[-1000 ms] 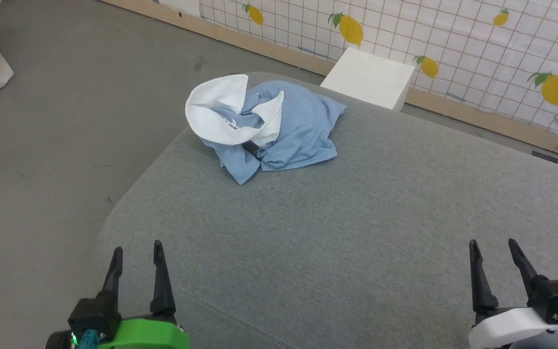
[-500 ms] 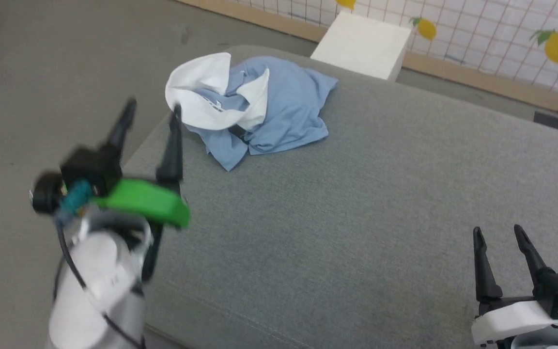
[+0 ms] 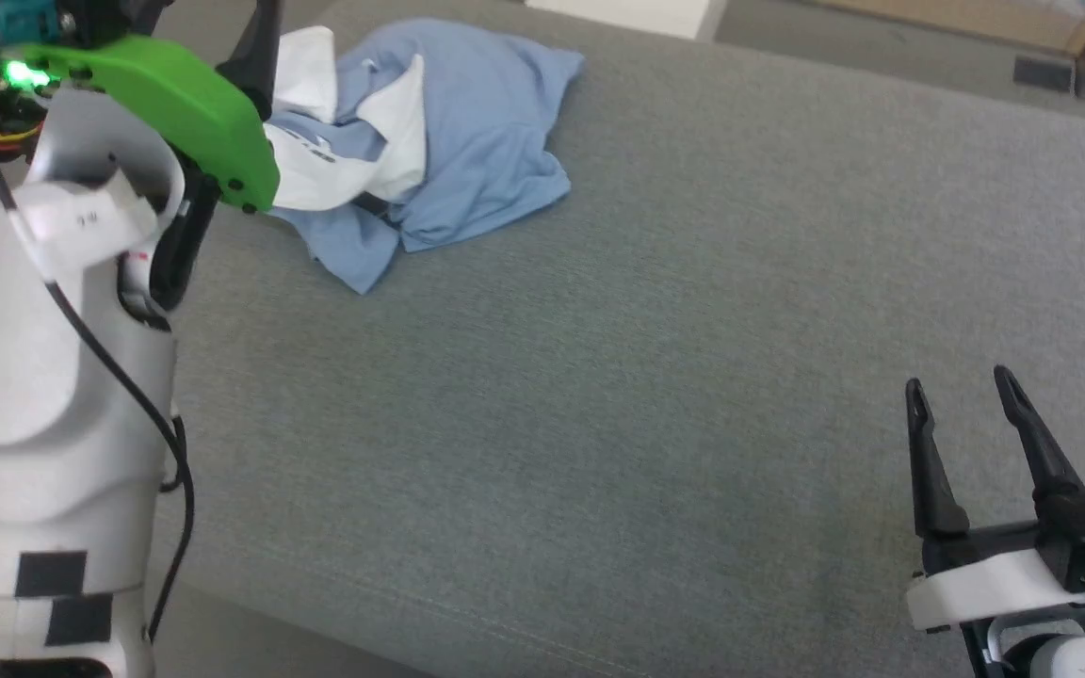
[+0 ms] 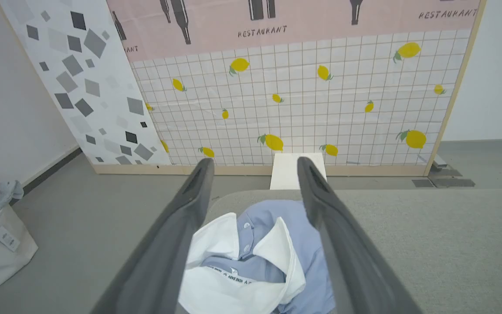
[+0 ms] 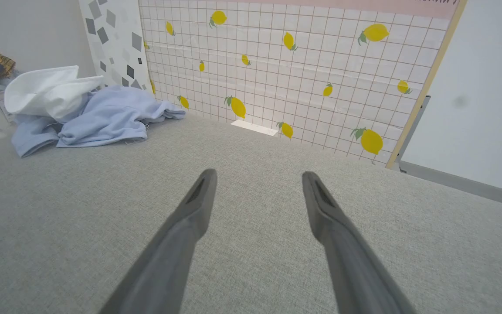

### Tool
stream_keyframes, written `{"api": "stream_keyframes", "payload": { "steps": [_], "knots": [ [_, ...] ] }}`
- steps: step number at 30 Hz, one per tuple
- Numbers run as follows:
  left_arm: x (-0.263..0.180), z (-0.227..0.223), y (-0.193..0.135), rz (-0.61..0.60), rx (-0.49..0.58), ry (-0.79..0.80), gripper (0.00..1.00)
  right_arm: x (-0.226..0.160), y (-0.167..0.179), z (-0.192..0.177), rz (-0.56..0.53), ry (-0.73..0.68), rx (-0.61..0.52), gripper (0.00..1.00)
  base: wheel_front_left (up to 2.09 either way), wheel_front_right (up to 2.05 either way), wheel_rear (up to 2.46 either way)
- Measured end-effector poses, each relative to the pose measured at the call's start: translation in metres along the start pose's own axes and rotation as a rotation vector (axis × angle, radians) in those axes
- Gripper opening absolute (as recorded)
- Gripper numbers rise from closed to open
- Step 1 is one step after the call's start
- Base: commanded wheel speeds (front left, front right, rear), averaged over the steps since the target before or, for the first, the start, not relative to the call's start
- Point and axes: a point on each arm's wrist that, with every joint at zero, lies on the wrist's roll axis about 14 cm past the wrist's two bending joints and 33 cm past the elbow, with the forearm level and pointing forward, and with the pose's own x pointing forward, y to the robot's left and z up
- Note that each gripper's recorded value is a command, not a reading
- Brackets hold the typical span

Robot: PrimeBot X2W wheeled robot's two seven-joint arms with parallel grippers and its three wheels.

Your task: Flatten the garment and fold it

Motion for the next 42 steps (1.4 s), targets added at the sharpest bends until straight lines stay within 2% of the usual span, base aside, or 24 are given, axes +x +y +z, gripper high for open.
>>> {"api": "stream_keyframes", "payload": {
  "steps": [7,14,23,27,31,32,33,42],
  "knots": [
    [0.041,-0.047,-0.013,-0.049,-0.043,0.178,1.00,0.008,-0.011,-0.006,-0.004,0.014,-0.017,1.00,0.00,0.00,0.00],
    [0.066,-0.122,-0.045,-0.122,-0.044,0.423,1.00,0.010,-0.035,-0.021,-0.036,0.052,-0.044,1.00,0.00,0.00,0.00],
    [0.067,-0.223,-0.052,-0.034,-0.076,0.759,1.00,0.003,-0.059,-0.050,-0.078,0.137,-0.061,1.00,0.00,0.00,0.00],
    [0.071,-0.247,-0.057,0.001,-0.093,0.815,1.00,-0.003,-0.068,-0.055,-0.100,0.160,-0.071,1.00,0.00,0.00,0.00],
    [0.077,-0.262,-0.051,0.037,-0.036,0.826,1.00,-0.010,-0.081,-0.057,-0.135,0.178,-0.086,1.00,0.00,0.00,0.00],
    [0.078,-0.265,-0.051,0.036,-0.030,0.834,0.58,-0.012,-0.084,-0.057,-0.143,0.182,-0.090,1.00,0.00,0.00,0.00],
    [0.080,-0.269,-0.053,0.033,-0.027,0.835,0.00,-0.013,-0.087,-0.058,-0.150,0.187,-0.094,1.00,0.00,0.00,0.00],
    [0.091,-0.266,-0.054,0.012,-0.027,0.768,0.00,-0.016,-0.092,-0.058,-0.170,0.188,-0.095,1.00,0.00,0.00,0.00]
  ]
}}
